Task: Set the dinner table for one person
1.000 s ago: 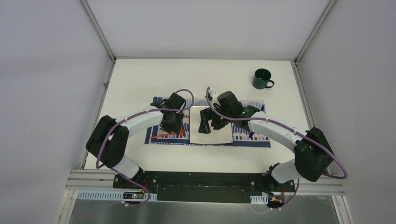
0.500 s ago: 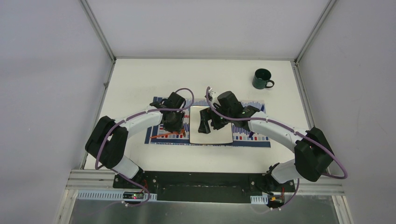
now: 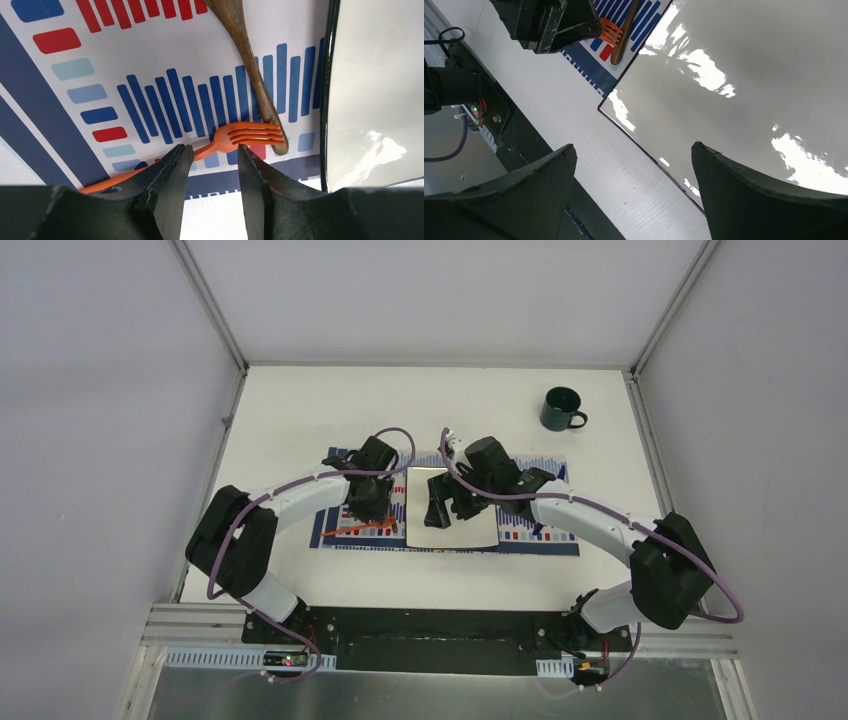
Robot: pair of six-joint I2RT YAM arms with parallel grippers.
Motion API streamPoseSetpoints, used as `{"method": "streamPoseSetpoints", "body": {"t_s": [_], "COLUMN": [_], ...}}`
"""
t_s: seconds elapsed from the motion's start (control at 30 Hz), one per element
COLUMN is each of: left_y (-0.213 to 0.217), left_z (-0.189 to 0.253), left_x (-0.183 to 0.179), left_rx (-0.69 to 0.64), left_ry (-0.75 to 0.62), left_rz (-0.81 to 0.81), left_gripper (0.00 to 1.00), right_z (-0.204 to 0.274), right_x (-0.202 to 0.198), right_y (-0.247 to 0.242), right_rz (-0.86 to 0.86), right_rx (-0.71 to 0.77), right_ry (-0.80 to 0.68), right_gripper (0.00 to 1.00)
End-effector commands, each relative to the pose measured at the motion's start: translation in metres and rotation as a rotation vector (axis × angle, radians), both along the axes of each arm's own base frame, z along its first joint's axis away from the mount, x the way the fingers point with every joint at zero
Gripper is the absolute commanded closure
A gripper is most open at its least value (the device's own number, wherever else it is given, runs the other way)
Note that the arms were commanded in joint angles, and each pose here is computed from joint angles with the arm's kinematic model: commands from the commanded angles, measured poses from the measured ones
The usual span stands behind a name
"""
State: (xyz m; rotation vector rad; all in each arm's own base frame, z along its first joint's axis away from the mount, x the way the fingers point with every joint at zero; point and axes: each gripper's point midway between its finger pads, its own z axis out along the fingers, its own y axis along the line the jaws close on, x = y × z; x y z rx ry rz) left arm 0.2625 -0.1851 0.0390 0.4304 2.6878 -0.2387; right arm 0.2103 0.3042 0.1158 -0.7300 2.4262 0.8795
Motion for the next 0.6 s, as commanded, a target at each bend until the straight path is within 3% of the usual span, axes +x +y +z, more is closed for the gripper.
{"method": "streamPoseSetpoints", "body": {"t_s": [0.0,0.57], "left_y": [0.005,-0.004], "left_z": [0.008,-0.008], "left_x": [0.015,0.007], "left_rx": [0.028,-0.024], "left_ry": [-0.041,0.054], "left_rz": [0.02,0.002], "left_gripper": [0.58,0.6], "right_z": [0.013,0.008], "right_x": [0.001,-0.001], "right_y": [0.008,0.008], "right_rz": [0.023,0.031], "right_rx": [0.051,0.031], "right_ry": [-0.039,-0.036], "right_gripper": [0.11,0.11]}}
